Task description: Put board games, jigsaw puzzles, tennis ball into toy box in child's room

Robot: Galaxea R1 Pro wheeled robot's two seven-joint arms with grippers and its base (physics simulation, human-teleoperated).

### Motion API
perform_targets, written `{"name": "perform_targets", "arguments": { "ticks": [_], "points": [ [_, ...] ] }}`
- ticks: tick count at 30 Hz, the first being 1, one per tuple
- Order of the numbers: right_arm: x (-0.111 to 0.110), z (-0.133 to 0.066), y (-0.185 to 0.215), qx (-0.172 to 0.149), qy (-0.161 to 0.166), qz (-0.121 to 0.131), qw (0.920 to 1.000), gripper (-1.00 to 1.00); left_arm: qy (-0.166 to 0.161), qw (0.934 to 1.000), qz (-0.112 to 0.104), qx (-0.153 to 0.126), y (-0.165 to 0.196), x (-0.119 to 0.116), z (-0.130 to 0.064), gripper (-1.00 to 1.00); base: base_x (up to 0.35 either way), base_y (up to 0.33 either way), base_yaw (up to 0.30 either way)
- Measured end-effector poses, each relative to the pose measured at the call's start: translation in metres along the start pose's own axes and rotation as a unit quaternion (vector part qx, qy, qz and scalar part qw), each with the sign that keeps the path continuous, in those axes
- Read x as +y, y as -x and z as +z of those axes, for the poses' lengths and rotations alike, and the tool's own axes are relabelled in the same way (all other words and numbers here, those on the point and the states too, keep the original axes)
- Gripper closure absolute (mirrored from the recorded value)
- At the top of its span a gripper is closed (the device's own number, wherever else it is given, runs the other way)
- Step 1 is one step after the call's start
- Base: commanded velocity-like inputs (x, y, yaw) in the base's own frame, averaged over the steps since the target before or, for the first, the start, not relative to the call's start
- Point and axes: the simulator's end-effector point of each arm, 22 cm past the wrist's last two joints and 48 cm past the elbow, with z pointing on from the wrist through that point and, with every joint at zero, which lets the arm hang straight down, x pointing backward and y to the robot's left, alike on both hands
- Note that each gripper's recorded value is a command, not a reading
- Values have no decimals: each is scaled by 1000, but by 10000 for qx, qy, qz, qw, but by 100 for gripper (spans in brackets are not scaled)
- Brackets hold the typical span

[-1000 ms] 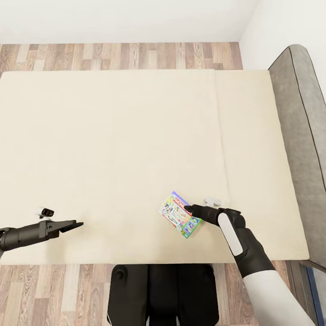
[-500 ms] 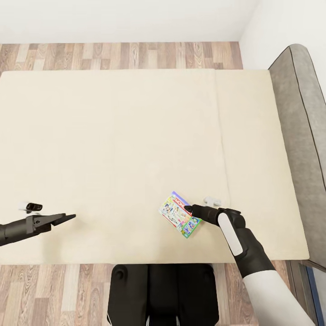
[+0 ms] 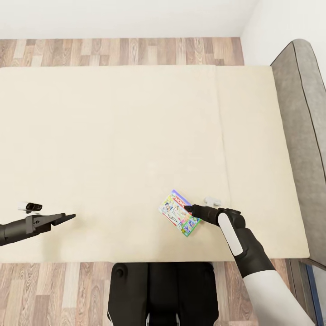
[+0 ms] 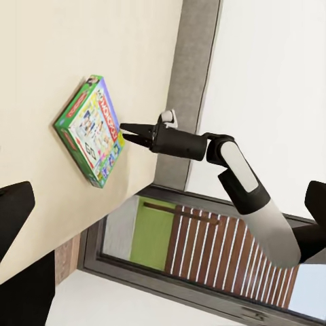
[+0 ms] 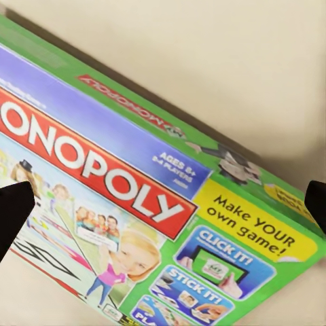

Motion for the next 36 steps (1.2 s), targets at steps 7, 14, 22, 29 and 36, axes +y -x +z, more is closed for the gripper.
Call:
{"name": "perform_targets", "arguments": {
  "ticks": [7,14,22,29,36],
  "points": [
    [-2,3,-4,36,-14,14,10000,-100,13,10000,-42,15,-2,4,1,-100,0,0,0],
    [-5,7,-7,73,-27,29,10000,-100,27,10000,-83,28,-4,8,1,-100,0,0,0],
    [-8,11,-12,122,-43,43,9999,-100,36,9999,-134,41,-6,13,3,-100,0,0,0],
    [-10,14,-16,168,-52,55,9998,-100,50,9998,-177,53,-8,17,3,-100,0,0,0],
    [-11,15,-17,164,-80,13,9998,-100,54,9998,-190,56,-9,19,3,-100,0,0,0]
  ]
}}
